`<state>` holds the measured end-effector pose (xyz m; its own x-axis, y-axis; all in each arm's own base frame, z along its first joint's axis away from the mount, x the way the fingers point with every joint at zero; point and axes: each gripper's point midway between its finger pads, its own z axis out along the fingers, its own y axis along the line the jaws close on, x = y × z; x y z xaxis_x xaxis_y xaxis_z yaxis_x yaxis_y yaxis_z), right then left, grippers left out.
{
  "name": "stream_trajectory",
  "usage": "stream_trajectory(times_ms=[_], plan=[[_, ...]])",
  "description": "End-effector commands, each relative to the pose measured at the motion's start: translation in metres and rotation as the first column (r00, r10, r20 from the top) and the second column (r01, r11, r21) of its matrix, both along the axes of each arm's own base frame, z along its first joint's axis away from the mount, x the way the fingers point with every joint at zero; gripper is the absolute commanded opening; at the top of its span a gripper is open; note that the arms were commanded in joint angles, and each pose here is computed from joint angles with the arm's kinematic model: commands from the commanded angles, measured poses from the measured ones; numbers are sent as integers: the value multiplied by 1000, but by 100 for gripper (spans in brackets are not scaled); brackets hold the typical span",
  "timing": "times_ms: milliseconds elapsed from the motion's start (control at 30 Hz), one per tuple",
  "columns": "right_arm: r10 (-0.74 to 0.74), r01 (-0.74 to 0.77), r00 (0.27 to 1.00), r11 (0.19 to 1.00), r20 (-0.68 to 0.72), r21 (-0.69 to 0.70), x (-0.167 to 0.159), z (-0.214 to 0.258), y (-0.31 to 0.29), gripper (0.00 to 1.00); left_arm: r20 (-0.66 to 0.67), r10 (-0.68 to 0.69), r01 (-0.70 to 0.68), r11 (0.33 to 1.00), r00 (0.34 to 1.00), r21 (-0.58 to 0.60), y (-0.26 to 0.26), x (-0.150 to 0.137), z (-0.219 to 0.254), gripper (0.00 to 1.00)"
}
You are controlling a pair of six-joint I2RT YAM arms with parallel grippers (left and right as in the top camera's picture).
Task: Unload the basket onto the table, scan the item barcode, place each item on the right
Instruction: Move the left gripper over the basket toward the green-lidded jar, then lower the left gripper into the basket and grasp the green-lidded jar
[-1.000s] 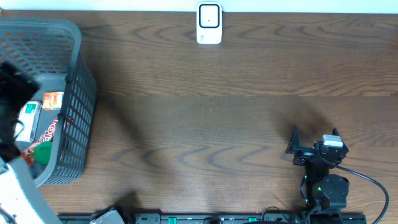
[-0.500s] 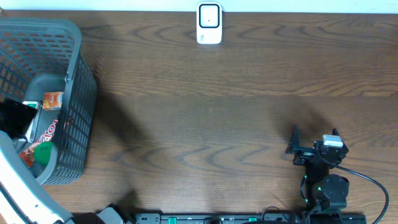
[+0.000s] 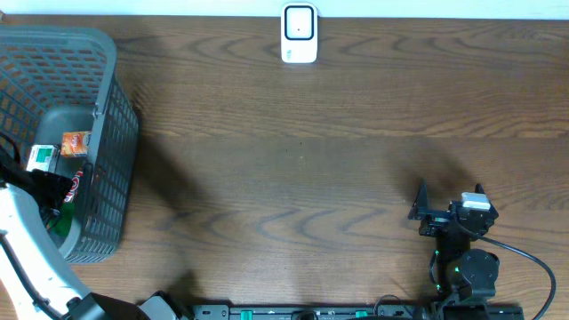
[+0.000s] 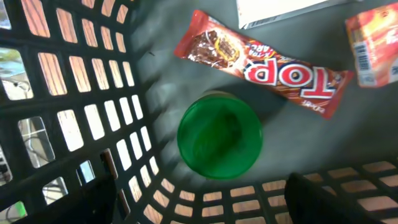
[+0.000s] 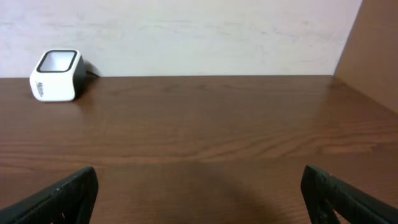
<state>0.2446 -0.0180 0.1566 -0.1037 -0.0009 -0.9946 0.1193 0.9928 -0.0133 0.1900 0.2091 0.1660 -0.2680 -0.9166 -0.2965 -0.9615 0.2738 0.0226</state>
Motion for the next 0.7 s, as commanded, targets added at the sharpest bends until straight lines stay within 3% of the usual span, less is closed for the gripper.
stream_trajectory(times_ms=[0, 667], plan=[[-9, 9, 1000, 1000, -6, -12, 0, -3, -2, 99, -18, 32, -32, 999, 999, 18, 5, -5, -8, 86], [-9, 9, 1000, 1000, -6, -12, 0, -3, -3, 99, -117, 55, -66, 994, 992, -87, 13, -3, -87, 86]])
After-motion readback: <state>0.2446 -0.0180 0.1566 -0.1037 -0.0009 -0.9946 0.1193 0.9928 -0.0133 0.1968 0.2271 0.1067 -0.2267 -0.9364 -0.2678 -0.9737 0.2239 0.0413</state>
